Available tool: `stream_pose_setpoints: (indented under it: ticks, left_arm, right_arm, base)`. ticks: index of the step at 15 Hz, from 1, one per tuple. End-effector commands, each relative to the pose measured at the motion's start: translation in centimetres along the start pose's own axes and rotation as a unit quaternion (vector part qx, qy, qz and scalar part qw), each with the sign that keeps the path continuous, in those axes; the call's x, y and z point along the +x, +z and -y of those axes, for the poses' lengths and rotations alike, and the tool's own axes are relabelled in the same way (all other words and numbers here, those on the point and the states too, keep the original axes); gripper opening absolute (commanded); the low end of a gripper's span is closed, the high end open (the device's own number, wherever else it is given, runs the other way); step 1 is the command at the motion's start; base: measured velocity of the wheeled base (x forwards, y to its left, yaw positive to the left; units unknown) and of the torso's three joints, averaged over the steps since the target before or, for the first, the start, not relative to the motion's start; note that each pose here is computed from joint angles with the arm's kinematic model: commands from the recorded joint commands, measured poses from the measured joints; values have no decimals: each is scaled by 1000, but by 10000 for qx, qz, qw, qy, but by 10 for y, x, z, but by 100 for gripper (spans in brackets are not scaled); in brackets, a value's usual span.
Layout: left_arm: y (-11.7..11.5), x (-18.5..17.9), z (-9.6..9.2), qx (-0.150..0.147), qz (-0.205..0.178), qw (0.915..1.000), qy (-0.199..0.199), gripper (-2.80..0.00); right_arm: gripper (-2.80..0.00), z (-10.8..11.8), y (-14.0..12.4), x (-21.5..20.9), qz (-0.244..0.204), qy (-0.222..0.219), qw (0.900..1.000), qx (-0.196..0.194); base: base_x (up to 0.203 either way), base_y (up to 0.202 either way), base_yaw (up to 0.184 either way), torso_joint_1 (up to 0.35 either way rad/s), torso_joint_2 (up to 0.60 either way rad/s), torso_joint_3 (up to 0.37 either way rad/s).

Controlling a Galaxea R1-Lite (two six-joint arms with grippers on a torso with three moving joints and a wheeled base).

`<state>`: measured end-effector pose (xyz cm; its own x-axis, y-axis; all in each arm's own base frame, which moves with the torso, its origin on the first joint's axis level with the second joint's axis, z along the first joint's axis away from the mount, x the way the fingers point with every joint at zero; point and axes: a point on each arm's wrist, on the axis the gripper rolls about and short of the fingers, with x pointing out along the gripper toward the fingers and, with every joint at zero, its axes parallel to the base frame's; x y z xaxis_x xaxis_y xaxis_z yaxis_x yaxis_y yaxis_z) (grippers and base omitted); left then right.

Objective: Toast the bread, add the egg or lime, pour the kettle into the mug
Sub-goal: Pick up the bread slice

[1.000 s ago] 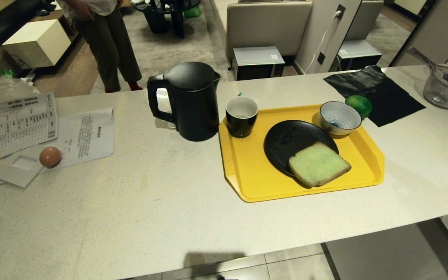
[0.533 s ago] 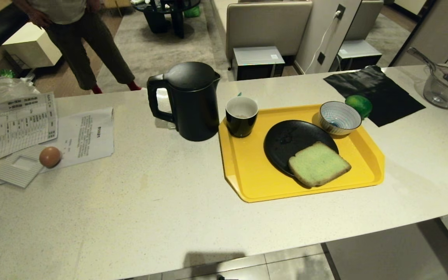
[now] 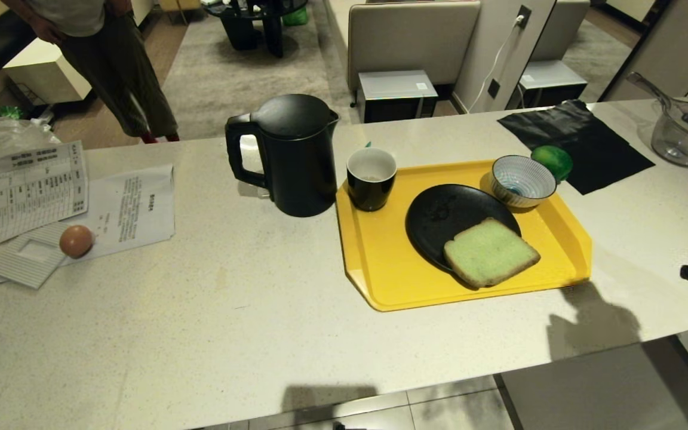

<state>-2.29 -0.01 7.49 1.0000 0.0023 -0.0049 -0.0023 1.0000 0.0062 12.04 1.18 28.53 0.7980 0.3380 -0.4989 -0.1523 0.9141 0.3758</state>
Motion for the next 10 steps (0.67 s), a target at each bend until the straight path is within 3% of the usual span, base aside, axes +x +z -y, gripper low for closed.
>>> stream_pose_setpoints:
  ticks: [1,3,6,8,10]
  left_arm:
    - [0,0,0,1,-6,10000,4,-280]
    - [0,0,0,0,-6,10000,4,-280]
    - [0,0,0,7,-6,10000,3,-280]
    - [0,0,0,3,-6,10000,4,-280]
    - [0,0,0,0,-6,10000,4,-280]
  right_arm:
    - [-280,4,11,37,-1101,189,9932,335]
    - [-280,12,0,55,-1549,101,9869,439]
    - [-280,20,-15,66,-1895,145,9815,232]
    - [-280,24,-18,73,-1876,147,9816,316]
    - [-280,27,-17,81,-1587,124,9855,583]
  base:
    - [0,0,0,0,0,0]
    - [0,0,0,0,0,0]
    - [0,0,0,0,0,0]
    - [0,0,0,0,0,0]
    - [0,0,0,0,0,0]
